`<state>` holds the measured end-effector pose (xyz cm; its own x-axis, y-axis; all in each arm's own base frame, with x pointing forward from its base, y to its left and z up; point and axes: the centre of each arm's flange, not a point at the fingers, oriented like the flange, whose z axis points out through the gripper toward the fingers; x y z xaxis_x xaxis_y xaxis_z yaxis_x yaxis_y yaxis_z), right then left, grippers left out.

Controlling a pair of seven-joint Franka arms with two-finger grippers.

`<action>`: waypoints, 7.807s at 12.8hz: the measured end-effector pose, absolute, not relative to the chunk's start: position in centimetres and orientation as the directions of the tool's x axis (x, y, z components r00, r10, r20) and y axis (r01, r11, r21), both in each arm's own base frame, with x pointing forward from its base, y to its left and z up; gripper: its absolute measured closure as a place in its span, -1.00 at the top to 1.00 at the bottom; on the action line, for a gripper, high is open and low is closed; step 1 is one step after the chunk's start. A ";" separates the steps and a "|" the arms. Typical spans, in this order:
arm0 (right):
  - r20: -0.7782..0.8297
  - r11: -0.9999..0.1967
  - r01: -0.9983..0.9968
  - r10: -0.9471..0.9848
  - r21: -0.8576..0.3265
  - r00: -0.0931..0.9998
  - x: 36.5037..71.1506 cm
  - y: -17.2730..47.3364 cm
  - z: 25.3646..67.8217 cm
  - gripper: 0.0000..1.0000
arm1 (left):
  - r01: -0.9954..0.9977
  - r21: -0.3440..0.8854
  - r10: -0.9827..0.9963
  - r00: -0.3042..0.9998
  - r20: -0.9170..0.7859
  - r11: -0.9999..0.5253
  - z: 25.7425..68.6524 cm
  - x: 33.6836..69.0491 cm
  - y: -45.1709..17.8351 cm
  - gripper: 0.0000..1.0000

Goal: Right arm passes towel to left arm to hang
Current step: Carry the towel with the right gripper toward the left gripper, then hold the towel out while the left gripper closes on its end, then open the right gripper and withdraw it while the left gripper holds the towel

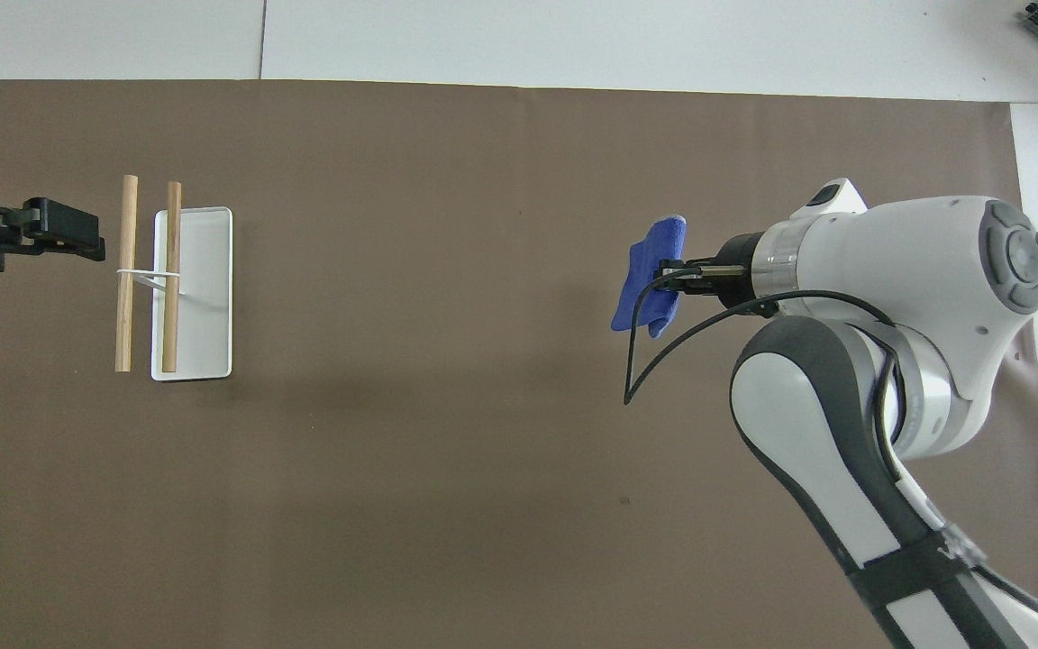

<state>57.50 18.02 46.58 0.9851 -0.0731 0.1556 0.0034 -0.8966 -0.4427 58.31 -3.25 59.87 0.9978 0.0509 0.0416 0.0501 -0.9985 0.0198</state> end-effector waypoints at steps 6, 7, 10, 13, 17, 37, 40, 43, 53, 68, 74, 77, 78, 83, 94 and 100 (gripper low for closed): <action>0.021 -0.583 -0.250 -0.418 -0.773 0.908 55.9 28.3 45.0 -0.92 | 0.050 0.020 0.051 0.998 0.041 -0.999 59.9 58.3 -3.2 1.00; -0.029 -0.520 -0.295 -0.460 -0.801 0.888 55.3 29.8 44.5 -0.92 | 0.050 0.020 0.051 0.998 0.041 -0.999 59.8 58.3 -3.3 1.00; -0.176 -0.344 -0.384 -0.505 -0.857 0.845 54.4 33.1 45.6 -0.92 | 0.053 0.020 0.053 0.998 0.041 -0.998 59.8 58.3 -3.2 1.00; -0.195 -0.304 -0.390 -0.515 -0.869 0.835 53.5 35.4 46.2 -0.92 | 0.167 0.020 0.168 0.985 0.030 -0.986 59.5 58.1 -1.8 1.00; -0.190 -0.309 -0.390 -0.518 -0.868 0.834 53.3 36.1 45.9 -0.92 | 0.421 0.021 0.422 0.907 0.014 -0.907 57.9 57.0 -2.4 1.00; -0.497 -0.033 -0.621 -0.566 -0.783 0.657 54.6 43.4 43.1 -0.92 | 0.926 0.370 0.987 0.122 -0.105 -0.075 48.9 55.8 -13.4 1.00; -0.534 0.004 -0.645 -0.565 -0.764 0.629 54.6 43.4 43.2 -0.92 | 0.926 0.370 0.987 0.123 -0.107 -0.076 48.9 55.7 -13.8 1.00; -0.538 0.008 -0.648 -0.565 -0.762 0.625 54.6 43.4 43.1 -0.92 | 0.927 0.368 0.986 0.123 -0.113 -0.073 48.9 55.5 -14.6 1.00; -0.580 0.053 -0.673 -0.560 -0.737 0.591 54.6 43.3 42.9 -0.92 | 0.939 0.340 0.987 0.102 -0.122 -0.055 48.7 55.1 -15.4 0.68; -0.582 0.054 -0.674 -0.560 -0.736 0.590 54.6 43.3 42.9 -0.92 | 0.970 0.231 0.984 0.115 -0.139 -0.080 48.6 54.3 -15.4 0.69; -0.582 0.054 -0.674 -0.560 -0.736 0.590 54.6 43.3 42.9 -0.92 | 0.942 0.334 0.984 0.065 -0.166 -0.006 49.8 55.5 -14.8 0.15; -0.582 0.054 -0.674 -0.560 -0.736 0.590 54.6 43.3 42.9 -0.92 | 0.940 0.339 0.983 0.094 -0.156 -0.036 49.7 55.5 -14.8 -0.27; -0.582 0.054 -0.674 -0.560 -0.736 0.590 54.6 43.3 42.9 -0.92 | 0.939 0.340 0.983 0.103 -0.153 -0.046 49.7 55.5 -14.8 -0.32; -0.582 0.054 -0.674 -0.560 -0.736 0.590 54.6 43.3 42.9 -0.92 | 0.926 0.355 0.976 0.178 -0.125 -0.123 49.8 55.6 -14.8 -0.96; -0.484 0.037 -0.622 -0.666 -0.782 0.568 55.0 41.5 42.7 -0.38 | 0.831 0.401 0.906 0.424 -0.010 -0.384 50.5 56.9 -13.3 -0.96; 0.015 -0.365 -0.369 -0.728 -0.855 0.685 58.0 33.6 39.1 1.00 | 0.734 0.437 0.838 0.539 0.090 -0.519 51.0 57.9 -11.0 -0.96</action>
<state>58.00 33.64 39.07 0.6854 -0.7280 0.0150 -0.3688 -0.3648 -0.8549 57.87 -10.99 50.98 0.5388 0.8377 0.0897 0.7345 -0.5192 0.4370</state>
